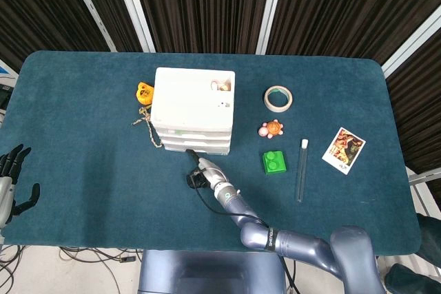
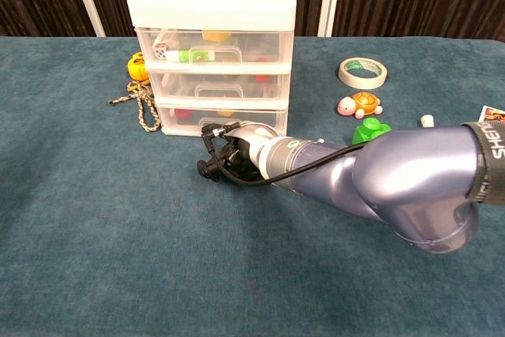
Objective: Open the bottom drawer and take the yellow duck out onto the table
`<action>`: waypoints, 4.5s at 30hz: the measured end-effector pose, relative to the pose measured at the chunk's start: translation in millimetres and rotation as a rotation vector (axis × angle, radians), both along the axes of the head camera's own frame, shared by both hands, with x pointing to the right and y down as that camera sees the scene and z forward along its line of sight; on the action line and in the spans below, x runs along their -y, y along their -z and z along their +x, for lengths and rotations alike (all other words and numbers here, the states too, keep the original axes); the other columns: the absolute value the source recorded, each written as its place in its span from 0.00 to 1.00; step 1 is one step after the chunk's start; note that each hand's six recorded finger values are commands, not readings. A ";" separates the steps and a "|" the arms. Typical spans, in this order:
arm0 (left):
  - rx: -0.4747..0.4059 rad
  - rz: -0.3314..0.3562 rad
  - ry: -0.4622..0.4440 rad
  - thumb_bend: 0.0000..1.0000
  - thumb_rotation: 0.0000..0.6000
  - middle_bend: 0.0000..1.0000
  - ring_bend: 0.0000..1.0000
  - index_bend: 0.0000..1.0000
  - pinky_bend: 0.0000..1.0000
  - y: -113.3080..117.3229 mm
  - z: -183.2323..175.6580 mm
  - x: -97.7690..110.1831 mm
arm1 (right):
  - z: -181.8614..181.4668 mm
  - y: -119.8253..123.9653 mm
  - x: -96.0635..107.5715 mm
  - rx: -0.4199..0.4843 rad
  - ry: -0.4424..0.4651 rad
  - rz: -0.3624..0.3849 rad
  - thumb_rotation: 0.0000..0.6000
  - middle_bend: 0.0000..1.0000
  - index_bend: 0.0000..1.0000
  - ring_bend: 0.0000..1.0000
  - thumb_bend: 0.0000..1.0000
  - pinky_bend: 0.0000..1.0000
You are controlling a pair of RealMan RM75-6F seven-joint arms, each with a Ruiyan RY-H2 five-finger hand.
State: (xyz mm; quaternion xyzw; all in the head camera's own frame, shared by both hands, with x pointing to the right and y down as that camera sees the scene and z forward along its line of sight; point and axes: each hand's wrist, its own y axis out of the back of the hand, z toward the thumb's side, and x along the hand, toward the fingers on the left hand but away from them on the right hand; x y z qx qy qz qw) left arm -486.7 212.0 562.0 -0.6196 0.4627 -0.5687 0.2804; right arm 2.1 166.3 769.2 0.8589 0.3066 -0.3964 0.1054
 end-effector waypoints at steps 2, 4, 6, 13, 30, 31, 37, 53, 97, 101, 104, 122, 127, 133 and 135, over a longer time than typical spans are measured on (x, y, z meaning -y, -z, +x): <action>0.000 0.000 0.001 0.48 1.00 0.00 0.00 0.05 0.00 0.1 -0.1 0.0 | -0.7 0.8 -2.0 0.006 0.007 -0.004 1.00 0.78 0.00 0.90 0.63 1.00; 0.001 0.000 0.001 0.48 1.00 0.00 0.00 0.05 0.00 0.2 -0.2 0.1 | -1.0 1.1 -3.0 0.007 0.013 -0.005 1.00 0.78 0.00 0.90 0.63 1.00; 0.001 -0.001 0.001 0.48 1.00 0.00 0.00 0.05 0.00 0.0 -0.2 0.0 | -0.9 1.2 -4.0 0.007 0.019 -0.004 1.00 0.78 0.00 0.90 0.63 1.00; 0.002 -0.005 0.000 0.48 1.00 0.00 0.00 0.05 0.00 -0.4 -0.1 -0.3 | 1.0 -0.5 -9.9 -0.003 0.040 -0.007 1.00 0.78 0.01 0.90 0.63 1.00; 0.003 -0.009 0.001 0.48 1.00 0.00 0.00 0.05 0.00 -0.5 0.2 -0.8 | -3.7 7.8 -33.7 0.032 0.081 -0.024 1.00 0.78 0.01 0.90 0.63 1.00; 0.003 -0.009 0.001 0.48 1.00 0.00 0.00 0.05 0.00 -0.6 0.2 -0.9 | -3.8 8.7 -34.6 0.033 0.083 -0.023 1.00 0.78 0.01 0.90 0.63 1.00; 0.004 -0.012 0.000 0.48 1.00 0.00 0.00 0.05 0.00 -1.0 0.6 -1.3 | -2.5 14.2 -41.5 0.041 0.100 -0.018 1.00 0.78 0.02 0.90 0.63 1.00; 0.006 -0.016 0.001 0.48 1.00 0.00 0.00 0.05 0.00 -1.5 0.5 -1.6 | 3.7 33.0 -58.5 0.064 0.149 -0.010 1.00 0.78 0.02 0.90 0.63 1.00; -0.002 -0.017 0.004 0.48 1.00 0.00 0.00 0.05 0.00 -1.0 1.4 -1.4 | 17.6 68.7 -6.8 -0.136 0.214 0.184 1.00 0.85 0.02 0.97 0.62 1.00; -0.002 -0.016 0.006 0.48 1.00 0.00 0.00 0.05 0.00 -0.7 1.1 -1.2 | 14.1 65.4 -4.5 -0.152 0.222 0.175 1.00 0.86 0.02 0.98 0.62 1.00; -0.002 -0.016 0.005 0.48 1.00 0.00 0.00 0.05 0.00 -0.7 1.3 -1.2 | 10.9 64.7 -3.6 -0.160 0.230 0.172 1.00 0.87 0.04 0.98 0.62 1.00; -0.003 -0.018 0.005 0.48 1.00 0.00 0.00 0.05 0.00 -0.8 1.0 -1.3 | 6.5 65.3 -11.0 -0.169 0.291 0.154 1.00 0.87 0.17 0.98 0.62 1.00; -0.004 -0.018 0.006 0.48 1.00 0.00 0.00 0.05 0.00 -0.8 1.0 -1.3 | 6.3 69.2 -12.9 -0.164 0.307 0.157 1.00 0.87 0.18 0.98 0.62 1.00; -0.004 -0.018 0.006 0.48 1.00 0.00 0.00 0.05 0.00 -0.8 0.9 -1.3 | 8.5 73.1 -17.3 -0.161 0.343 0.153 1.00 0.87 0.20 0.98 0.62 1.00; -0.004 -0.019 0.006 0.48 1.00 0.00 0.00 0.05 0.00 -0.9 0.9 -1.3 | 9.3 74.2 -18.6 -0.160 0.359 0.151 1.00 0.87 0.21 0.98 0.62 1.00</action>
